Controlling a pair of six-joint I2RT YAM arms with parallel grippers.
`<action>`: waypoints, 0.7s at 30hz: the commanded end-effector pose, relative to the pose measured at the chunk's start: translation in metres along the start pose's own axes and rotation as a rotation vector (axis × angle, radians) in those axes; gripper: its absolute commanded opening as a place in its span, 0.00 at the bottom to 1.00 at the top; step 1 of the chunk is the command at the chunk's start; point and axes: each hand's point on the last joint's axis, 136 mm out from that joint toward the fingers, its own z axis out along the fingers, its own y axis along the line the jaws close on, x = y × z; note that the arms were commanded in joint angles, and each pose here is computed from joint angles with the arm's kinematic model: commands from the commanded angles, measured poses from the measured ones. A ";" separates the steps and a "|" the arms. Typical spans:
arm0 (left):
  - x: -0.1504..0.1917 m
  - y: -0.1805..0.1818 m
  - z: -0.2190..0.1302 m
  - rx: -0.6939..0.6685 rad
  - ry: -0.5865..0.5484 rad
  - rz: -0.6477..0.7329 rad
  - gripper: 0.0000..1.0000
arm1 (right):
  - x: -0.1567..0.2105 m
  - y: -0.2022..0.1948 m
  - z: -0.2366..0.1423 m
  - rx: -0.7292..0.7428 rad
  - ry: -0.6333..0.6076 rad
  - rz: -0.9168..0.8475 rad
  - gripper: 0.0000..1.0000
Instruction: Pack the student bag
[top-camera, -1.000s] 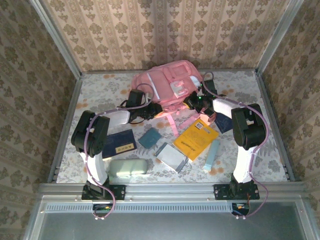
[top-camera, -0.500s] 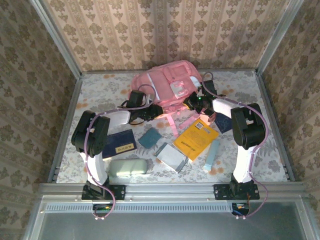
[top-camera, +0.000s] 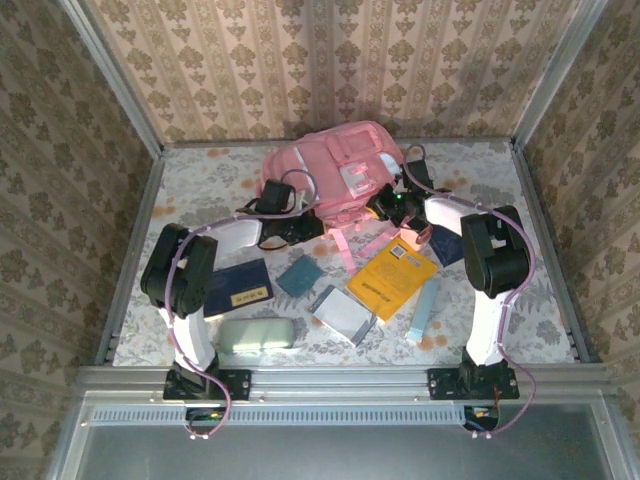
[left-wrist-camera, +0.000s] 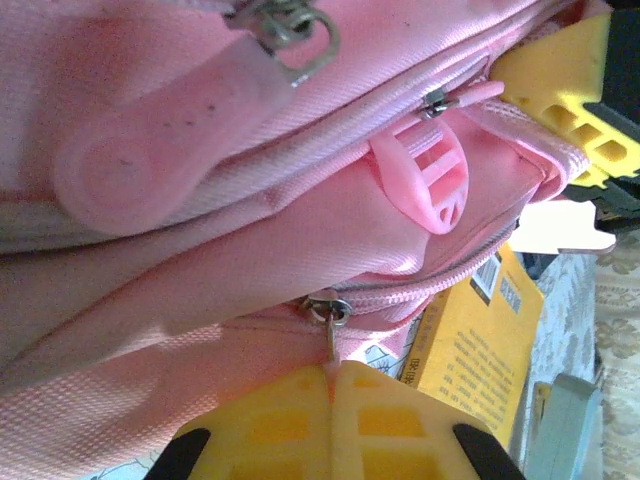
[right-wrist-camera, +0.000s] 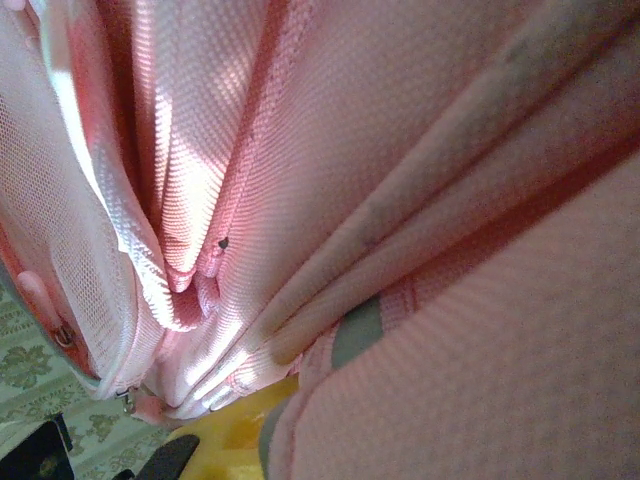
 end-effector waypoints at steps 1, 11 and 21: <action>0.006 -0.012 -0.001 -0.026 0.037 0.077 0.00 | -0.008 0.030 -0.001 -0.094 0.001 -0.064 0.06; 0.010 0.001 0.011 -0.174 0.051 0.105 0.19 | -0.006 0.027 0.001 -0.099 0.003 -0.051 0.06; 0.009 0.008 0.013 -0.229 0.053 0.110 0.08 | -0.006 0.027 0.002 -0.105 0.008 -0.047 0.06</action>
